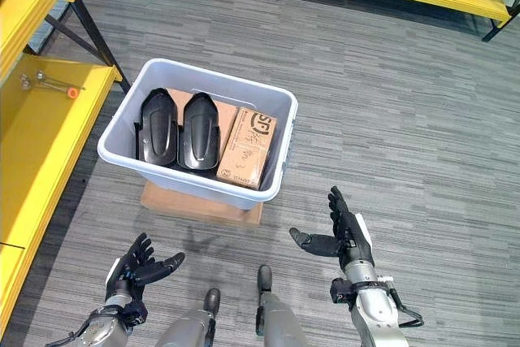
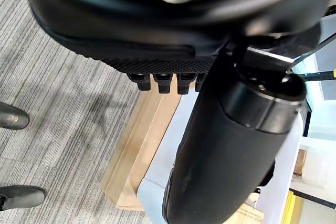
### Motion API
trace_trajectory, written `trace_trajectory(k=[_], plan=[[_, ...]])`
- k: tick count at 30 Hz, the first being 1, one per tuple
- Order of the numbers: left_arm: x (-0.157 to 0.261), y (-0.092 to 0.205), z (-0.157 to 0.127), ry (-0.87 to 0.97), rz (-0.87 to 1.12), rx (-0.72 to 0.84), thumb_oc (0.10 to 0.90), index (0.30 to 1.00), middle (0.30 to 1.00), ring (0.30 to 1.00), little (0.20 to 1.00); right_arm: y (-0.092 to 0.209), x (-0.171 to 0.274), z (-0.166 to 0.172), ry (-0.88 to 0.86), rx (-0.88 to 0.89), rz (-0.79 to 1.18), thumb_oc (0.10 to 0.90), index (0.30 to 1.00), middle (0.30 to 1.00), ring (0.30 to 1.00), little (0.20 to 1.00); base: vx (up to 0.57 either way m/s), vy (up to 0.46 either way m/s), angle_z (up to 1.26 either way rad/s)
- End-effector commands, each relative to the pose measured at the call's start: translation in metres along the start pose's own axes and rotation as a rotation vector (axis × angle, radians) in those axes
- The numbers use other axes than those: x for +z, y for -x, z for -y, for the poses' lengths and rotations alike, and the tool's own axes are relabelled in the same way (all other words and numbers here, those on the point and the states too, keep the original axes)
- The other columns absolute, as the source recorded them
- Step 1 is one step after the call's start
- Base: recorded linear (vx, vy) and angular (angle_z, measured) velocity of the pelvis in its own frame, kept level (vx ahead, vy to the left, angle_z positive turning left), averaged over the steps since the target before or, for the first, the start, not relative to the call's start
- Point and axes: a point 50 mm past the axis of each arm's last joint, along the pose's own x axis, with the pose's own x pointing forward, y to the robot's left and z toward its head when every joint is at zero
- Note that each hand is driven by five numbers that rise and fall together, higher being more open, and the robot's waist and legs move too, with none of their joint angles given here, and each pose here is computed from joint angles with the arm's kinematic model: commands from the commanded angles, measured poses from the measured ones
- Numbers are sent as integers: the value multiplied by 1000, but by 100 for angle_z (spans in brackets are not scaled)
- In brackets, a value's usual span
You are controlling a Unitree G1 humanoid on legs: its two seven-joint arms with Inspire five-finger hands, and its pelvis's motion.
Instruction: Move parts from the plastic box to the shelf.
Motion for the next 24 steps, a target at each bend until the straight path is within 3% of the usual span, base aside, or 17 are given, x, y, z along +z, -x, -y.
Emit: trace_trajectory(k=[1,15,20,24], plan=[[25,8,-13,-30,135,5,900,1000,1000,1000,1000,-1,41,11,19,-19,223,900,1000,1000,1000,1000,59,-64,8],[25,6,-1,18,139,-28,900,1000,1000,1000,1000,1,43,22,104,-52,228,900,1000,1000,1000,1000,31,-124,26],[19,5,2,-2,124,-31,900,1000,1000,1000,1000,3,34,20,115,-58,194,900,1000,1000,1000,1000,171,124,22],[23,6,0,-12,143,-43,900,1000,1000,1000,1000,5,28,17,105,-31,160,900,1000,1000,1000,1000,137,184,-97]])
